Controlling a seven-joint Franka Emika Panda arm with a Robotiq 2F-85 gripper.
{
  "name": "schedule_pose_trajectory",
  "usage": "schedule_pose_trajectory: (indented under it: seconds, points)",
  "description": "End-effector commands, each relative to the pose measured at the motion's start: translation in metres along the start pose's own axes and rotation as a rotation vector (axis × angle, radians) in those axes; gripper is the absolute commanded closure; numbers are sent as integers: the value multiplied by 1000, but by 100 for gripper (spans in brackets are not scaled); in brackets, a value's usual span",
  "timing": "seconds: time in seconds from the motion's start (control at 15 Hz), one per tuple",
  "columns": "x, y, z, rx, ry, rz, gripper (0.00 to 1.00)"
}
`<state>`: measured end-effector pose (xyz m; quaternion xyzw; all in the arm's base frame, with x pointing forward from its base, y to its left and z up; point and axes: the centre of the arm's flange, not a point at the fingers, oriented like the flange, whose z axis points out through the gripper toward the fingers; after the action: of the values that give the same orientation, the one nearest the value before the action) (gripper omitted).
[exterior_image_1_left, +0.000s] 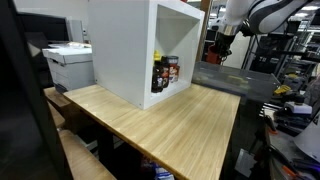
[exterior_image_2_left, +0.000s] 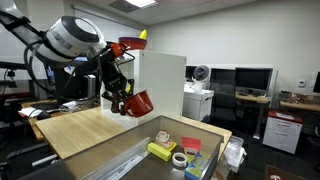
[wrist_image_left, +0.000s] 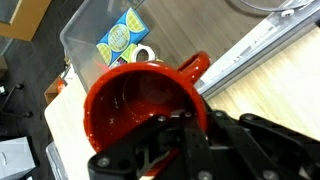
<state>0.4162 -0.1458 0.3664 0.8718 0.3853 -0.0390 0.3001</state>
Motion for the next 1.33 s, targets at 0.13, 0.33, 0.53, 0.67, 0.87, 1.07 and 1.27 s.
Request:
schedule_pose_trajectory:
  seconds: [0.13, 0.33, 0.53, 0.67, 0.87, 1.07, 1.27]
  points:
    - [46, 0, 1, -7, -95, -129, 98]
    - [93, -5, 19, 5, -179, -254, 98]
    - [98, -8, 25, 3, -197, -278, 98]
    - [100, -8, 29, -20, -193, -204, 98]
    - [96, -12, 38, 1, -168, -81, 98]
    - [99, -14, 45, 18, -175, -55, 98]
    - [102, -11, 49, 43, -160, -83, 98]
